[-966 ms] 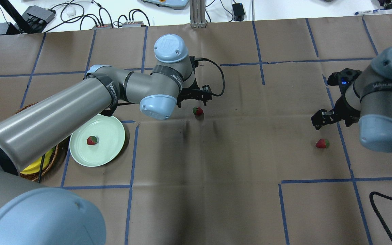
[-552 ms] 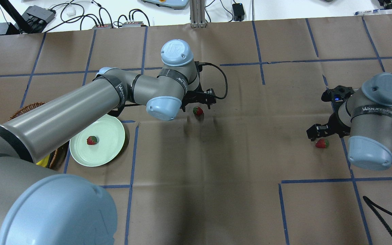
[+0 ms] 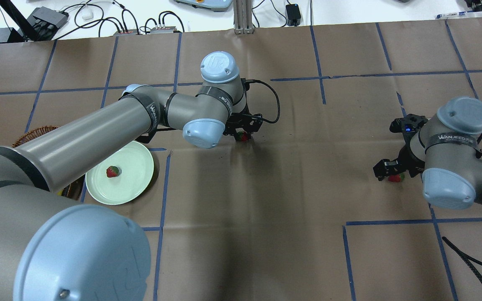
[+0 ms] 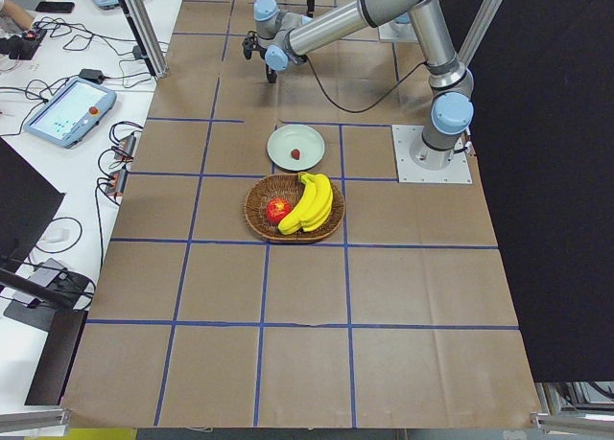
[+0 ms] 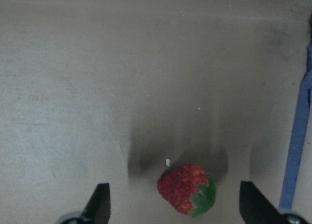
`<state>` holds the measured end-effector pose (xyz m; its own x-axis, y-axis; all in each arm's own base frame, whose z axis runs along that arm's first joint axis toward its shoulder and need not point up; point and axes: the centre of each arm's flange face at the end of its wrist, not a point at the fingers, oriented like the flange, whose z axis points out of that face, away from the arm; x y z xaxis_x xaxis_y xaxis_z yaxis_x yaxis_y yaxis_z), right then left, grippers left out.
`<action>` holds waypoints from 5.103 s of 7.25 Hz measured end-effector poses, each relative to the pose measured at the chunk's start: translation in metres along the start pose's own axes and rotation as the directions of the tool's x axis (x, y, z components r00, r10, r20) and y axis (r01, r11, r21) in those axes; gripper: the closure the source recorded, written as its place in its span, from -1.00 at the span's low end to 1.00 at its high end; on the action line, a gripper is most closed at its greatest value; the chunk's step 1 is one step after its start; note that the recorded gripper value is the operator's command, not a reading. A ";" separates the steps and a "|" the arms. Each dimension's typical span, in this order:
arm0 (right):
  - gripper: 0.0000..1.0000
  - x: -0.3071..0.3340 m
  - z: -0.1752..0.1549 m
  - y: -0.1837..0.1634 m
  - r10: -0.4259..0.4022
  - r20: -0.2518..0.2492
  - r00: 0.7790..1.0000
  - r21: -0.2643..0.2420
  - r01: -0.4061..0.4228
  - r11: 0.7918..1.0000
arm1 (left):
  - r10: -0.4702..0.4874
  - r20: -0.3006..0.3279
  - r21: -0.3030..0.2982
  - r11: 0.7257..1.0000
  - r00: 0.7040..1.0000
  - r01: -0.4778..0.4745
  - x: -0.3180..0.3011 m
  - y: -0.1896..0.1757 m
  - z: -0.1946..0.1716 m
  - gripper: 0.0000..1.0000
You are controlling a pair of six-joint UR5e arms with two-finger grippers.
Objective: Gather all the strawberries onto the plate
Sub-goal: 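Release the strawberry onto the plate with the left gripper while the right carries its strawberry, then set the last strawberry mid-table with the right gripper while the left rises, then reach and grasp the middle strawberry with the left gripper while the right withdraws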
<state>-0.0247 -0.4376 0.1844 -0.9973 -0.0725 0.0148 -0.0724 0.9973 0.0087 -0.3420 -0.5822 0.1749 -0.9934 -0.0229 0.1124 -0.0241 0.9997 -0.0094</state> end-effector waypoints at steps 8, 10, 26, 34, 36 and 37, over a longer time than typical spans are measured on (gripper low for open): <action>0.85 0.005 -0.012 -0.008 0.013 -0.015 1.000 0.020 -0.013 1.000 | 0.235 0.207 -0.082 0.971 0.950 -0.223 -0.237 0.082 -0.087 0.71; 0.86 0.011 -0.051 -0.024 0.034 -0.023 0.999 0.036 -0.033 0.999 | 0.240 0.196 -0.105 0.969 0.951 -0.223 -0.287 0.096 -0.068 -0.36; -1.00 -0.380 -0.032 -0.161 0.257 0.079 0.963 -0.029 -0.256 0.966 | 0.106 0.062 0.036 0.993 0.992 -0.108 -0.232 0.080 -0.088 -0.99; -1.00 -0.157 -0.247 -0.062 0.155 0.006 0.988 0.029 -0.155 0.987 | 0.117 0.029 0.035 0.992 0.993 -0.118 -0.033 0.041 -0.045 -0.96; -1.00 -0.147 -0.268 -0.015 0.166 0.012 0.986 0.070 -0.166 0.984 | 0.139 0.029 0.014 0.990 0.990 -0.139 -0.001 0.035 -0.017 -0.82; -1.00 -0.147 -0.278 -0.009 0.169 0.014 0.986 0.072 -0.169 0.983 | 0.142 0.028 0.002 0.990 0.989 -0.142 0.004 0.034 -0.006 -0.85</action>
<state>0.1272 -0.4378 0.4598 -0.9953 0.0971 0.0020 0.0967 0.9931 -0.0659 -0.3459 -0.5485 0.1813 -0.9895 0.1189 0.0823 0.1171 0.9928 -0.0268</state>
